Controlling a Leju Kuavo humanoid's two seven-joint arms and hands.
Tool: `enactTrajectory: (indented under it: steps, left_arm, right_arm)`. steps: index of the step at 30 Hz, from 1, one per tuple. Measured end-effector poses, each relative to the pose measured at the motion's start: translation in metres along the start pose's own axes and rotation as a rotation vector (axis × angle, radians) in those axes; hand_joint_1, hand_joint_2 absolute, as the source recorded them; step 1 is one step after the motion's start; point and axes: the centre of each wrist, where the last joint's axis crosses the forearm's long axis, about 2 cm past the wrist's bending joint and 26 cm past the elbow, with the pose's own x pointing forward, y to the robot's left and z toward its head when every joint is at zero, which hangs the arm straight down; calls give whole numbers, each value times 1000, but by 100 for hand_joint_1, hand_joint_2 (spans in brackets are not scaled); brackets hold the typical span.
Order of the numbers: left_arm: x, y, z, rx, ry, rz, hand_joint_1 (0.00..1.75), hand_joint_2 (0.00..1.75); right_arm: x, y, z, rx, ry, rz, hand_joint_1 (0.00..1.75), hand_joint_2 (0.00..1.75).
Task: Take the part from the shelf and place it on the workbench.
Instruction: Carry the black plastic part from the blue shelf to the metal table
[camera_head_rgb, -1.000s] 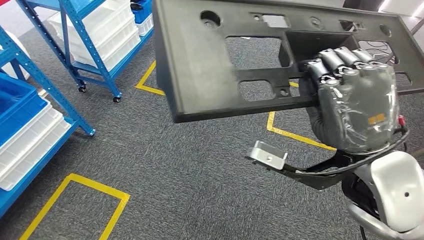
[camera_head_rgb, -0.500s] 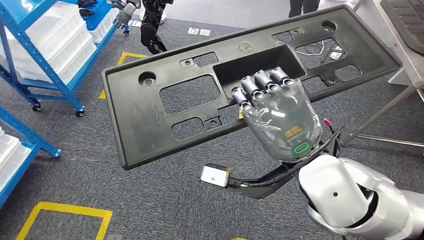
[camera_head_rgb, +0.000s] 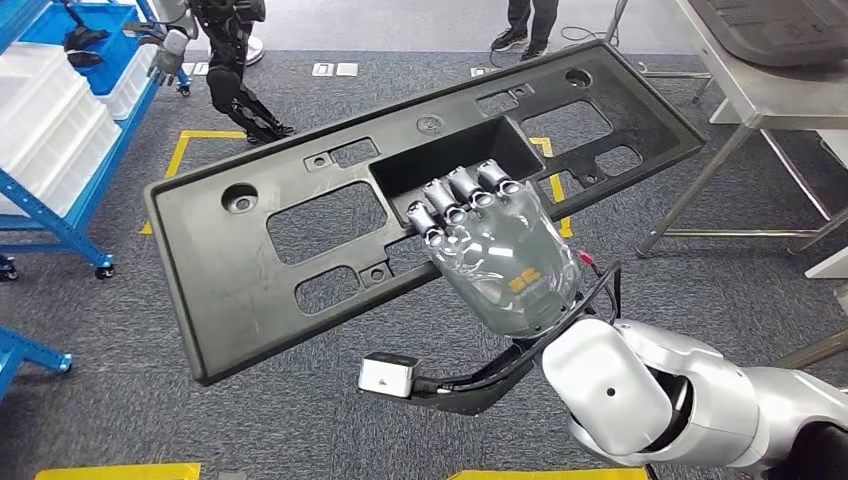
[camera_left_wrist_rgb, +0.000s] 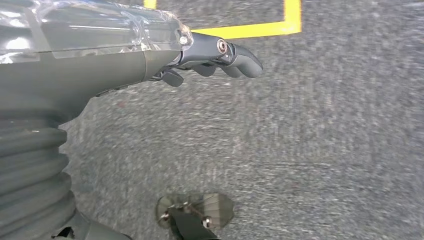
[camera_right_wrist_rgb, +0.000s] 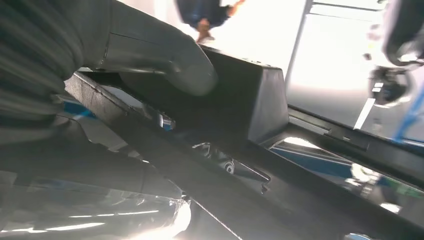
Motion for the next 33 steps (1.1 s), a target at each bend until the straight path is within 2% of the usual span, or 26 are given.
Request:
enactTrajectory:
  steps: [7, 33]
  left_arm:
    - [-4, 2, 1, 4, -1, 0, 0, 175]
    - [-8, 4, 1, 11, 0, 2, 0, 175]
  right_arm:
    - [-12, 7, 7, 22, 67, 33, 175, 175]
    - [-33, 12, 25, 71, 173, 83, 175, 175]
